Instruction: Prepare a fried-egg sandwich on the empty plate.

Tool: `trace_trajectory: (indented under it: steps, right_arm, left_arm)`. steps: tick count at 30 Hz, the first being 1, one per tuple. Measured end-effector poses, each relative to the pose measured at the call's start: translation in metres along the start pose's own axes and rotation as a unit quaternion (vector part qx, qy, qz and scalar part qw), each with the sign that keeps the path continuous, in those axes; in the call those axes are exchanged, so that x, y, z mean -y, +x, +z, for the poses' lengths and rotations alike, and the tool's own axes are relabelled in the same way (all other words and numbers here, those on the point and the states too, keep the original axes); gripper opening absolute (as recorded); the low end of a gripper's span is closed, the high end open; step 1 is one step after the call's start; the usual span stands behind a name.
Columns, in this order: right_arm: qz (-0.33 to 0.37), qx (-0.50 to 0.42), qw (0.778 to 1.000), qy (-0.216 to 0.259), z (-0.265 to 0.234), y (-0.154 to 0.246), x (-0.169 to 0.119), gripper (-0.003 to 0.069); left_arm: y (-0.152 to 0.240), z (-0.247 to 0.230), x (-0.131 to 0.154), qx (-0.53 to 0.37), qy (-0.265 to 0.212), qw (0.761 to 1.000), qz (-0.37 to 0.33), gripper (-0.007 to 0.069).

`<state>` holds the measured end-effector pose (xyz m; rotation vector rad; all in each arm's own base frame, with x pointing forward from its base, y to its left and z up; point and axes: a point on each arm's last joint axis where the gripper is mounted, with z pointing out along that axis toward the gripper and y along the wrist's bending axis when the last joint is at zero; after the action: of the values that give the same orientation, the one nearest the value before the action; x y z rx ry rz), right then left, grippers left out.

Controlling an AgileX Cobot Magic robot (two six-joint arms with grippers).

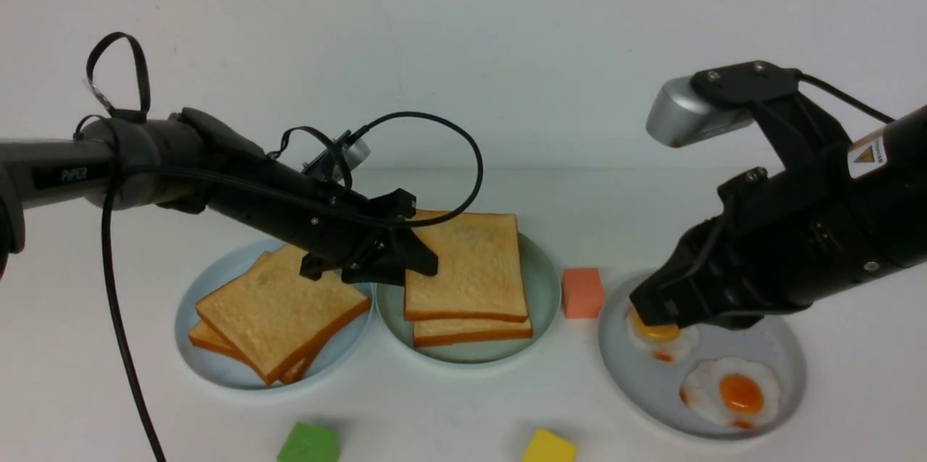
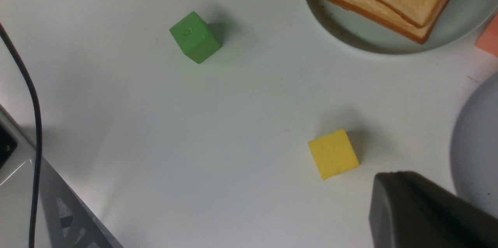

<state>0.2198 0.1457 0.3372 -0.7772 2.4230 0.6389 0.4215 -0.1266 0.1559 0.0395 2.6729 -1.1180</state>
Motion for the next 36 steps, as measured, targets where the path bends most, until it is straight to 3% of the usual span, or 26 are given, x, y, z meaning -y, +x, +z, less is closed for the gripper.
trace_trajectory:
  steps: [6, 12, 15, 17, 18, 19, 20, 22, 25, 30, 34, 36]
  right_arm:
    - [0.000, 0.000, 1.000, 0.000, 0.000, 0.000, 0.000, 0.0032]
    - [0.000, 0.000, 1.000, 0.000, 0.000, 0.000, 0.000, 0.0042]
    - [0.000, 0.001, 1.000, 0.001, 0.000, 0.000, 0.000, 0.0048]
    - [-0.002, 0.010, 1.000, 0.002, -0.003, -0.001, -0.001, 0.0053]
    - [-0.002, 0.011, 1.000, 0.003, -0.003, -0.001, -0.001, 0.0053]
    - [0.000, 0.021, 1.000, 0.006, -0.005, -0.002, -0.001, 0.0057]
    - [0.001, 0.021, 1.000, 0.006, -0.005, -0.002, -0.001, 0.0059]
    - [0.002, 0.032, 0.999, 0.022, -0.009, -0.003, 0.001, 0.0068]
    - [0.004, 0.035, 0.998, 0.055, -0.011, -0.003, 0.006, 0.0074]
    - [0.044, 0.066, 0.988, 0.136, -0.026, -0.003, 0.016, 0.0083]
    - [0.082, 0.113, 0.970, 0.199, -0.051, 0.001, 0.020, 0.0083]
    - [0.098, 0.158, 0.958, 0.220, -0.072, 0.010, 0.017, 0.0083]
  left_arm:
    - [0.002, -0.001, 0.003, -0.015, 0.009, 1.000, 0.001, 0.0460]
    - [0.003, -0.016, 0.012, -0.019, -0.011, 1.000, 0.022, 0.0538]
    - [0.002, -0.029, 0.018, -0.024, -0.047, 0.998, 0.029, 0.0543]
    - [-0.001, -0.048, 0.022, -0.028, -0.116, 0.993, 0.025, 0.0543]
    - [-0.001, -0.049, 0.023, -0.028, -0.122, 0.992, 0.025, 0.0543]
    - [-0.003, -0.065, 0.025, -0.024, -0.176, 0.984, 0.032, 0.0543]
    - [-0.004, -0.066, 0.027, -0.022, -0.175, 0.984, 0.029, 0.0543]
    - [-0.007, -0.097, 0.041, -0.002, -0.232, 0.972, 0.050, 0.0543]
    - [-0.003, -0.133, 0.068, 0.033, -0.247, 0.966, 0.074, 0.0538]
    - [0.018, -0.189, 0.114, 0.092, -0.234, 0.962, 0.107, 0.0437]
    - [0.034, -0.215, 0.135, 0.112, -0.220, 0.962, 0.120, 0.0237]
    - [0.047, -0.228, 0.146, 0.123, -0.209, 0.962, 0.126, 0.0079]
